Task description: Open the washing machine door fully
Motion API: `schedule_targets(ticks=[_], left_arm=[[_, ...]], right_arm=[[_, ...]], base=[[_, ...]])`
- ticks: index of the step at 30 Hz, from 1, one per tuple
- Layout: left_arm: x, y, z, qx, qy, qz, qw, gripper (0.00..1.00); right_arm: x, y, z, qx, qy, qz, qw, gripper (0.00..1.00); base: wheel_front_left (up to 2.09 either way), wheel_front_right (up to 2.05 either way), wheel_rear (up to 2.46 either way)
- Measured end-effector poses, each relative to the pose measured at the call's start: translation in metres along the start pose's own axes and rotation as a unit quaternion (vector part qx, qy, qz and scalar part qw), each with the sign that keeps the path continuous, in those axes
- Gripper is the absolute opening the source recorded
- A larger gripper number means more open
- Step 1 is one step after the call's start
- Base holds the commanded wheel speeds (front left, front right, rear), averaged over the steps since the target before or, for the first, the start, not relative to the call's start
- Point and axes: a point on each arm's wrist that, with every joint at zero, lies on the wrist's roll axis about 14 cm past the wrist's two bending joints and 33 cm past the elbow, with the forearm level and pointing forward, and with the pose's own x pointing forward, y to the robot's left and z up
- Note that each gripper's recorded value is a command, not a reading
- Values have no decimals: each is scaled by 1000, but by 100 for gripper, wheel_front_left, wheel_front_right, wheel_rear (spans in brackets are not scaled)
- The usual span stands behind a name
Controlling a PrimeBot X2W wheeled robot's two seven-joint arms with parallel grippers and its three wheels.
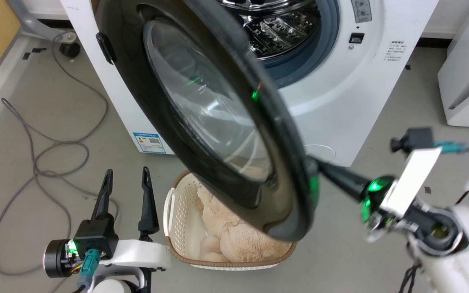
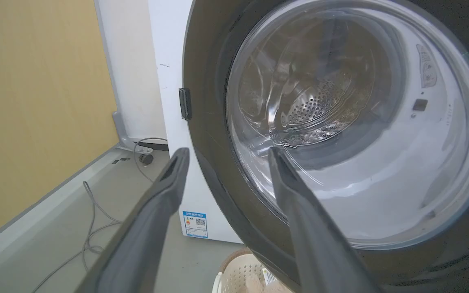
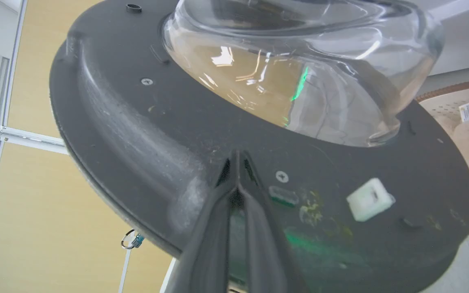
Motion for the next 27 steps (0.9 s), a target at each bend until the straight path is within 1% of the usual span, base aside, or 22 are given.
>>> schedule_targets(ticks=[6,13,24,27], left_arm=[[-6,2,2,0,-1,3,1000,100],[-13,4,6,-1,-4,4,1000,100],[-14,2,11,-4,-12,-1,1000,100],[-17,1,9,-4,-8,-2,1000,100]], right_arm=[[2,16,-37,27,18,37,999,0],[-4,23,-80,56,41,50,996,0],[-2,32,-106,82,50,65,993,0],[-7,31,-98,79,18,61,995,0]], base=[[0,0,0],[0,0,0],[0,0,0],[0,0,0]])
